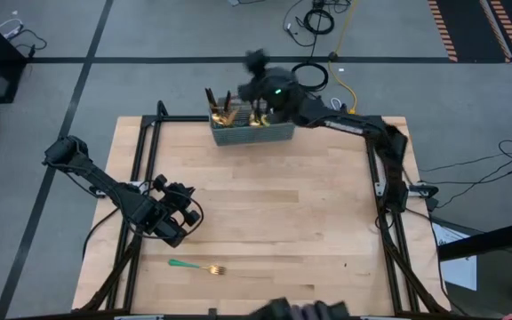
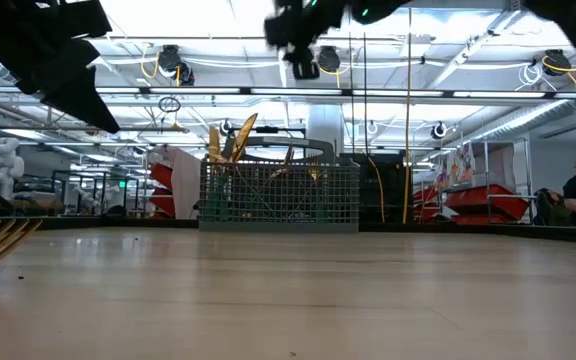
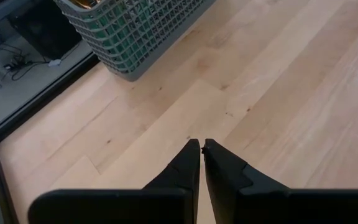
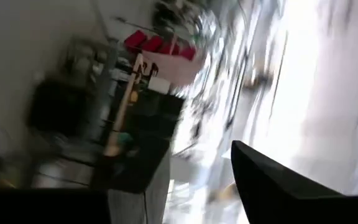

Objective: Sort silverware
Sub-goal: Put the green fork into the gray bin

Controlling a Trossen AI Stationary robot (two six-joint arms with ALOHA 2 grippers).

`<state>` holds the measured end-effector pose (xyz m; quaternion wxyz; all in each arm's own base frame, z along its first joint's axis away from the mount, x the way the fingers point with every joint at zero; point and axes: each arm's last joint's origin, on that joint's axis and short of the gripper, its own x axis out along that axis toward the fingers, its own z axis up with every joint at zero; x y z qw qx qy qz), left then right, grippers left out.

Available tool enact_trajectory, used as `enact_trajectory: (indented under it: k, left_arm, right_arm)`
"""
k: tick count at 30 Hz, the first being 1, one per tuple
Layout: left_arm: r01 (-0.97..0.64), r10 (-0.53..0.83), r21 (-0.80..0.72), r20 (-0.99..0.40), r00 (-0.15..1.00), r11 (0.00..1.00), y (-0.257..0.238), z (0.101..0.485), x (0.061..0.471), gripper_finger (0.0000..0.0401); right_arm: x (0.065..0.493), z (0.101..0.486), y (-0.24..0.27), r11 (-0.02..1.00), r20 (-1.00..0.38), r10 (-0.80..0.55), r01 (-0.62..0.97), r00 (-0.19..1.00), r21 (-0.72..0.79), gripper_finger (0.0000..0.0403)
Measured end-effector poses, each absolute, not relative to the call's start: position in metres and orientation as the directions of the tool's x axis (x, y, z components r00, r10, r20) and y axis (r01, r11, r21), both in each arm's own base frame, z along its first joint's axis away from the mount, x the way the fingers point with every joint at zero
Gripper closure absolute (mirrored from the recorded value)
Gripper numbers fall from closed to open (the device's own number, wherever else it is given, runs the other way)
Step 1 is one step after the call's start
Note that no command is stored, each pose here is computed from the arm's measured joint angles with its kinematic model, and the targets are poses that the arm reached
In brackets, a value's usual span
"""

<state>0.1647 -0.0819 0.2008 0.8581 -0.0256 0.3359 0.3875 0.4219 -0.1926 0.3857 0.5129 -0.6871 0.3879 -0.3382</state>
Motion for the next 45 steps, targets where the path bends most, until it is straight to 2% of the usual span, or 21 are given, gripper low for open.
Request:
enact_trajectory:
  k: [4,6,8,9,11,12,14,16,19,22,25,29,32,34,38,45]
  left_arm:
    - [-0.680,0.641,0.213,-0.607,0.470,0.701,-0.082,0.200,0.165,0.0369]
    - [-0.680,0.640,0.214,-0.608,0.469,0.702,-0.082,0.200,0.165,0.0369]
    - [-0.679,0.639,0.214,-0.611,0.468,0.702,-0.082,0.200,0.164,0.0369]
    - [-0.678,0.638,0.215,-0.613,0.467,0.703,-0.082,0.200,0.164,0.0369]
    - [-0.677,0.633,0.213,-0.620,0.464,0.705,-0.082,0.200,0.164,0.0369]
    - [-0.676,0.630,0.212,-0.625,0.462,0.706,-0.082,0.200,0.164,0.0369]
    - [-0.674,0.624,0.210,-0.633,0.459,0.708,-0.083,0.200,0.164,0.0369]
    - [-0.671,0.613,0.205,-0.648,0.453,0.713,-0.083,0.199,0.164,0.0369]
    - [-0.645,0.536,0.182,-0.738,0.410,0.743,-0.085,0.197,0.163,0.0369]
    - [-0.552,0.339,0.112,-0.882,0.329,0.827,-0.094,0.193,0.161,0.0369]
    - [-0.469,0.110,-0.045,-0.948,0.298,0.882,-0.109,0.192,0.162,0.0370]
    - [-0.457,-0.091,-0.291,-0.908,0.409,0.841,-0.135,0.196,0.166,0.0373]
    - [-0.476,-0.131,-0.399,-0.856,0.500,0.784,-0.151,0.198,0.169,0.0393]
    - [-0.491,-0.138,-0.403,-0.861,0.489,0.773,-0.160,0.191,0.169,0.0396]
    - [-0.535,-0.164,-0.348,-0.918,0.362,0.769,-0.179,0.168,0.164,0.0398]
    - [-0.675,-0.102,-0.202,-0.977,0.186,0.709,-0.200,0.143,0.160,0.0399]
  right_arm:
    - [0.395,0.423,-0.177,0.038,0.081,-0.896,0.257,0.436,-0.966,0.0242]
    - [0.388,0.430,-0.160,0.219,0.027,-0.885,0.468,0.464,-0.856,0.0241]
    - [0.382,0.431,-0.137,0.443,-0.075,-0.830,0.570,0.553,-0.692,0.0241]
    - [0.380,0.430,-0.125,0.570,-0.139,-0.768,0.568,0.625,-0.594,0.0241]
    - [0.378,0.427,-0.099,0.793,-0.258,-0.582,0.467,0.771,-0.391,0.0241]
    - [0.380,0.424,-0.086,0.874,-0.305,-0.471,0.391,0.828,-0.288,0.0241]
    - [0.384,0.416,-0.061,0.959,-0.377,-0.282,0.256,0.882,-0.119,0.0241]
    - [0.393,0.405,-0.036,0.989,-0.429,-0.139,0.144,0.892,-0.020,0.0241]
    - [0.402,0.388,-0.001,0.999,-0.507,-0.050,0.051,0.860,-0.011,0.0241]
    - [0.407,0.367,0.021,0.999,-0.611,-0.024,0.004,0.791,-0.034,0.0243]
    - [0.408,0.346,0.032,0.998,-0.709,-0.019,-0.025,0.705,-0.052,0.0247]
    - [0.402,0.335,0.042,0.994,-0.790,-0.012,-0.081,0.613,-0.078,0.0252]
    - [0.397,0.332,0.046,0.989,-0.824,-0.009,-0.114,0.567,-0.089,0.0252]
    - [0.395,0.331,0.048,0.988,-0.832,-0.008,-0.122,0.554,-0.091,0.0252]
    - [0.393,0.330,0.054,0.986,-0.842,-0.002,-0.137,0.539,-0.090,0.0253]
    - [0.392,0.330,0.058,0.981,-0.844,0.005,-0.167,0.537,-0.101,0.0253]
